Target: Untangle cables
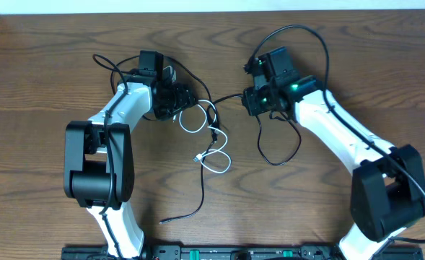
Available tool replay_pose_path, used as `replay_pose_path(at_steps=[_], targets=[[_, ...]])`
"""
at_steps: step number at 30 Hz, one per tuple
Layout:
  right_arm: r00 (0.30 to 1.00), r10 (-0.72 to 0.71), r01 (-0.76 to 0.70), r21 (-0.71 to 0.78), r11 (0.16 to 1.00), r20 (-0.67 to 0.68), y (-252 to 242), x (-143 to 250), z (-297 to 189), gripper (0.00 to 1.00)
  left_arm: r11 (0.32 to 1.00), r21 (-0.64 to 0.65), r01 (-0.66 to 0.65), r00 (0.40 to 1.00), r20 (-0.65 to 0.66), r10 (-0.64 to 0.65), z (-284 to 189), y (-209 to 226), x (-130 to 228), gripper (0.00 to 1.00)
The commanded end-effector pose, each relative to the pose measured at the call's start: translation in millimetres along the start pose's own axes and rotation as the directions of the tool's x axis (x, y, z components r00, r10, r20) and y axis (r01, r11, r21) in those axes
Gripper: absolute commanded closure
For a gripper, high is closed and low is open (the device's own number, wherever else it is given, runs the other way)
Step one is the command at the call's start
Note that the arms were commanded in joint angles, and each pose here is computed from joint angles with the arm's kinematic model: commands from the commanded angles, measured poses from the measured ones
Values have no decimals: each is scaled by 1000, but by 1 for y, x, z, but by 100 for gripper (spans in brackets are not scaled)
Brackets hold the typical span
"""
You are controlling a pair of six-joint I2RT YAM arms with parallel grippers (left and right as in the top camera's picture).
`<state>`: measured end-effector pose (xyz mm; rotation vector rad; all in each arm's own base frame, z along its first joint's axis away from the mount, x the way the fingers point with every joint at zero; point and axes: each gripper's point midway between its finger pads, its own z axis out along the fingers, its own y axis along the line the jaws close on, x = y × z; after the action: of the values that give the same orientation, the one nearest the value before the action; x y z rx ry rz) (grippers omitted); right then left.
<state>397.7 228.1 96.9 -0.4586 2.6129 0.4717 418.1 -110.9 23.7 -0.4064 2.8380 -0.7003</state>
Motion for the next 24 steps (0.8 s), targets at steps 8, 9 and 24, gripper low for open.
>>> replay_pose_path(at_steps=[8,9,24], targets=[[985,-108,131,176,976,-136,-37,34,62,69,1000,-3,-14,1000,11,14,-6,0,0,27],[984,-106,132,185,974,-145,-39,36,65,68,1000,-3,-14,1000,11,14,-6,0,0,27],[988,-85,115,251,961,-129,-51,25,22,99,1000,-3,-15,1000,12,15,-6,0,0,27]])
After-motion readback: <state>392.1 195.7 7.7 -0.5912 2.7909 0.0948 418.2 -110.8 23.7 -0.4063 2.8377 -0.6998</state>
